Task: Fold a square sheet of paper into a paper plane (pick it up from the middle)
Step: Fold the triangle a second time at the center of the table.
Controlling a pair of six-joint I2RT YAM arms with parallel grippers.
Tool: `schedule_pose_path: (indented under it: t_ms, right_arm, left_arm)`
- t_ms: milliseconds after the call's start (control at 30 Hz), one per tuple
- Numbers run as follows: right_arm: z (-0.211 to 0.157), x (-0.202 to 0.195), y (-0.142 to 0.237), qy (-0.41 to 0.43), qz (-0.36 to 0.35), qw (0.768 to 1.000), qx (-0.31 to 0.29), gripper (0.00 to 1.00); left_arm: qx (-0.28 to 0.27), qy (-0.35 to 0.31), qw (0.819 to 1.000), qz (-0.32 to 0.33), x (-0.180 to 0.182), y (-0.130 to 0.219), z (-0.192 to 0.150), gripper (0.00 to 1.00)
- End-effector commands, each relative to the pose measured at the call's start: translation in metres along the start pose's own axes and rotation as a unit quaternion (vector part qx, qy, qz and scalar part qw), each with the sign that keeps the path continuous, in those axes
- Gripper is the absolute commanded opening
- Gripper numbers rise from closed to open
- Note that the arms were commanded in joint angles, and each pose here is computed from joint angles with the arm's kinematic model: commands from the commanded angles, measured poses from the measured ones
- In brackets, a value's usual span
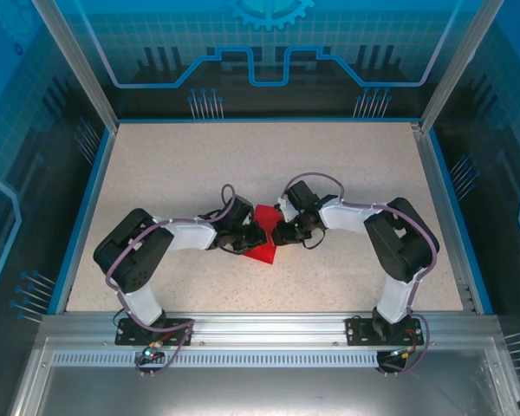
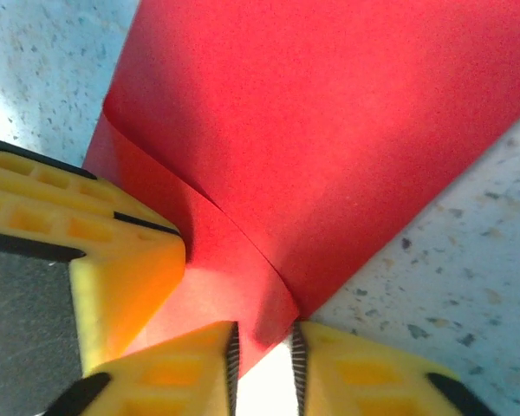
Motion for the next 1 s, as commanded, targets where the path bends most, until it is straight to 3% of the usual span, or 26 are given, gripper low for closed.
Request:
schedule_pose_path:
  t_ms: [0, 100, 200, 367, 967]
  right_arm:
    - [0.005, 0.003, 0.025, -0.008, -0.001, 0.999, -0.035, 0.30]
    - [0.002, 0.010, 0.034, -0.016, 0.016, 0.999, -0.048, 0.28]
    - [-0.005, 0.024, 0.034, -0.024, 0.061, 0.996, -0.053, 0.17]
    - [-0.020, 0.051, 0.017, -0.029, 0.119, 0.992, -0.028, 0.08]
    - [-0.038, 0.042, -0.014, -0.065, 0.110, 0.992, -0.002, 0.06]
  left_arm:
    - [0.016, 0.007, 0.999, 0.031, 0.021, -0.008, -0.014, 0.15]
    - [0.015, 0.004, 1.000, 0.023, 0.017, -0.007, -0.013, 0.15]
    - [0.015, 0.000, 1.000, 0.020, 0.015, -0.007, -0.012, 0.15]
    - [0.015, -0.001, 1.000, 0.020, 0.014, -0.008, -0.011, 0.16]
    - [0.017, -0.003, 1.000, 0.017, 0.011, -0.007, -0.011, 0.16]
Point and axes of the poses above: each hand's point on the last joint's axis, 136 mm out from that joint toward the fingers, its own y axis back along the fingers, its own x axis along the line the jaws close on, z = x × y, the point moved 1 cm from there along y, back along the fingers, and after that the axes turned 1 degree about -y, right-handed, at the moved point
